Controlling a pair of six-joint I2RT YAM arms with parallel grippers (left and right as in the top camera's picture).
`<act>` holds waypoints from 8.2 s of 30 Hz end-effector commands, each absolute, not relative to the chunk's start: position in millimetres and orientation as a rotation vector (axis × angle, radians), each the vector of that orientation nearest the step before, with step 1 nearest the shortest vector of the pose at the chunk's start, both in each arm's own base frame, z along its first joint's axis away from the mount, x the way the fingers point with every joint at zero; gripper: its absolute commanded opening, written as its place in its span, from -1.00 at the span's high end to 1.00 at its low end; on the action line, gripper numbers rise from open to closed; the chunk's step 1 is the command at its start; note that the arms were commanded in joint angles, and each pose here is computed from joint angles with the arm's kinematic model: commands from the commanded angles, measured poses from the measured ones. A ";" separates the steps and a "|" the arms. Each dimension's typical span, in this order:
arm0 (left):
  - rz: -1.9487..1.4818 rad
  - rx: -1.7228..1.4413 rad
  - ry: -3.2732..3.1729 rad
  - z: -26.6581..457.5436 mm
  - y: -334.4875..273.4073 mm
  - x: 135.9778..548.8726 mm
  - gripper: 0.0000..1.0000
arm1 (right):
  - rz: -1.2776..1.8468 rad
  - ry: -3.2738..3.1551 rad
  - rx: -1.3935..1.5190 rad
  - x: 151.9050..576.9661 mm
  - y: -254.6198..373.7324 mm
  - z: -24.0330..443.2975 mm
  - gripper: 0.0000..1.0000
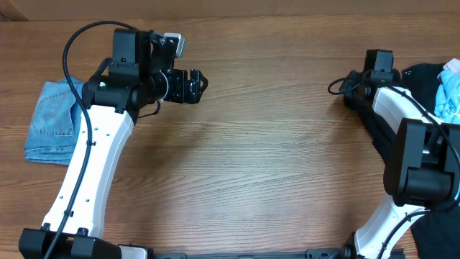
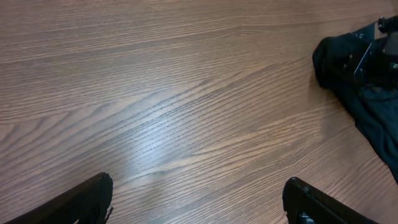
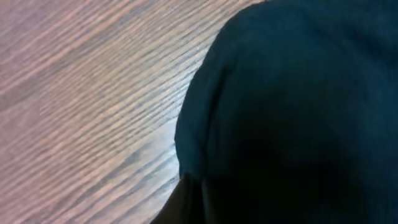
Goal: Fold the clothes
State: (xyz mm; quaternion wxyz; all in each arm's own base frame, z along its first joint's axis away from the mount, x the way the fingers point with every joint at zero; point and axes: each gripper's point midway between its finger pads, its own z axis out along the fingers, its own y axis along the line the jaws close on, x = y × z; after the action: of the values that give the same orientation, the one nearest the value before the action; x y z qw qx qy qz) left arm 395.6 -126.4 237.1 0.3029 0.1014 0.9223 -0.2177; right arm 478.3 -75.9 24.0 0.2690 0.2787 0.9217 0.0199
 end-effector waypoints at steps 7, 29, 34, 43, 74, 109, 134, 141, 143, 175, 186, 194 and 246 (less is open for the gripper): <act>-0.584 0.311 2.396 251.5 -131.3 398.2 -0.76 | 0.709 2.419 0.231 486.5 69.1 116.7 0.92; -0.367 0.327 2.382 267.3 -113.7 414.9 -0.81 | 0.577 2.474 -0.045 442.4 139.6 149.5 -0.38; -0.412 0.426 2.595 190.1 -143.4 415.0 -0.32 | 0.552 2.661 0.312 415.9 78.6 122.1 -0.38; -0.371 0.440 3.112 61.3 -134.8 366.4 -0.54 | 0.519 2.766 0.437 391.7 50.2 109.2 -0.55; -0.118 -0.177 3.005 154.7 -10.7 438.6 0.77 | 0.626 2.838 -0.053 359.8 93.4 76.5 -0.64; -0.119 -0.175 2.995 155.0 -10.8 441.1 0.33 | 0.459 3.015 0.086 321.2 88.5 43.5 0.92; -0.160 -0.169 2.963 156.7 -15.3 448.6 0.09 | 0.282 2.835 0.461 407.1 6.6 21.4 -0.50; -0.158 -0.159 2.972 156.4 -15.3 446.6 0.08 | 0.520 2.931 0.592 392.6 36.5 -10.3 0.20; -0.158 -0.159 2.972 156.4 -15.3 446.6 0.07 | 0.562 2.948 0.589 387.7 42.4 -4.9 0.79; -0.169 -0.140 2.979 156.2 -18.6 445.0 -0.03 | 0.606 2.514 0.652 449.4 30.8 189.4 0.92; -0.378 -0.024 3.215 116.9 -64.7 389.8 0.12 | 0.374 2.691 0.568 352.0 13.6 225.9 0.92; -0.364 0.274 3.431 39.2 -116.4 317.1 0.28 | 0.367 2.639 0.552 365.1 11.2 230.0 0.90; 0.091 0.601 2.895 16.0 -137.0 289.0 0.92 | 0.552 2.553 0.590 454.5 24.9 177.5 0.84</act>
State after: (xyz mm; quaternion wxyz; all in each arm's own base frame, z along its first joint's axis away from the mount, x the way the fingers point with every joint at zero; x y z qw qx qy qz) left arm 279.1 -142.9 9.6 0.0737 0.2218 0.9723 0.0030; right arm 451.6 25.4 163.8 0.2076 0.2417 0.9263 0.2013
